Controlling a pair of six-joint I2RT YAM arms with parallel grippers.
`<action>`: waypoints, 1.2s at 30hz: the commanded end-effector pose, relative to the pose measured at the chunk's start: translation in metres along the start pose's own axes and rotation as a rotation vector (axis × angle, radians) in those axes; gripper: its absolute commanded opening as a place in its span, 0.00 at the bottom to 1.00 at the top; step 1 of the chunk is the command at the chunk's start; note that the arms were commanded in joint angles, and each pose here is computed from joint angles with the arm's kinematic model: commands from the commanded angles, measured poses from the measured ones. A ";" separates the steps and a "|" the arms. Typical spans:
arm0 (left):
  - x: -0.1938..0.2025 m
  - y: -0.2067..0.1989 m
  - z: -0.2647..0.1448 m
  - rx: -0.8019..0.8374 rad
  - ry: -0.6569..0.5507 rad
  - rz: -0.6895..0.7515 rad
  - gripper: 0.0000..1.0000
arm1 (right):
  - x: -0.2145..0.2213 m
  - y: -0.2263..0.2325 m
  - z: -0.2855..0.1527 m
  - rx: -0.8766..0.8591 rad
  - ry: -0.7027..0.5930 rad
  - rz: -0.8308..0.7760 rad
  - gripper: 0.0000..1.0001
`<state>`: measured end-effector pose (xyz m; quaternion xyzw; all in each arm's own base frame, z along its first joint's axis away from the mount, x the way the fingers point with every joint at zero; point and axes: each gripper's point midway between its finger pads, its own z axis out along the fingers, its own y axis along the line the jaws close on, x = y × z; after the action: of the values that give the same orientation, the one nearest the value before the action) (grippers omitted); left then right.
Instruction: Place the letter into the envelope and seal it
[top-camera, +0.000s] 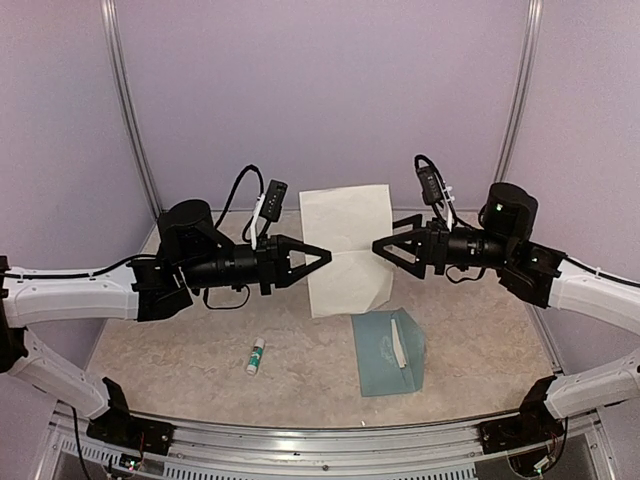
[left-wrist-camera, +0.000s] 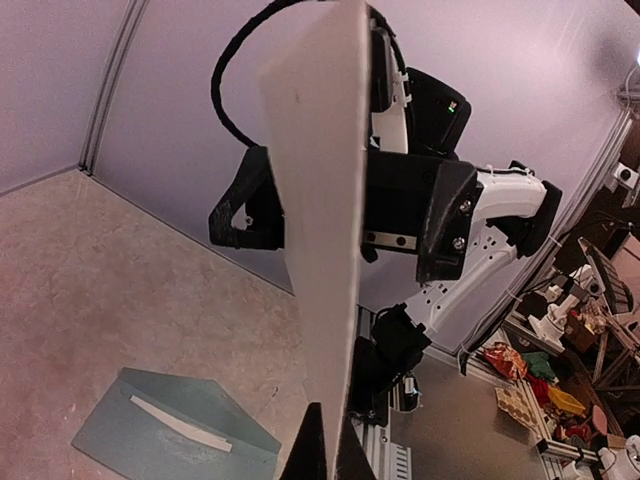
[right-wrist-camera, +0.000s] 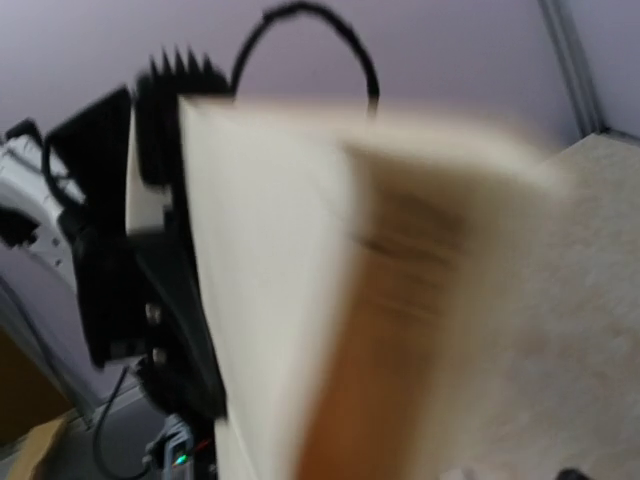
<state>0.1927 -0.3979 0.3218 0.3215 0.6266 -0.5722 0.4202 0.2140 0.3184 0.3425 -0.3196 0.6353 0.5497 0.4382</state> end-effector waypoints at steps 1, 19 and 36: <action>-0.021 -0.016 -0.011 0.052 -0.085 0.041 0.00 | 0.027 0.004 0.003 -0.098 0.067 0.051 0.99; -0.034 0.025 -0.045 -0.139 -0.127 0.025 0.64 | 0.037 0.029 -0.001 -0.214 0.119 0.001 0.00; -0.050 0.018 -0.028 -0.135 -0.025 0.028 0.73 | 0.047 0.047 -0.009 -0.285 0.228 -0.050 0.00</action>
<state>0.2493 -0.3279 0.3669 0.2225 0.6542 -0.5186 0.5035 0.1548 0.3199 0.3204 -0.4379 0.5881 0.5902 0.3377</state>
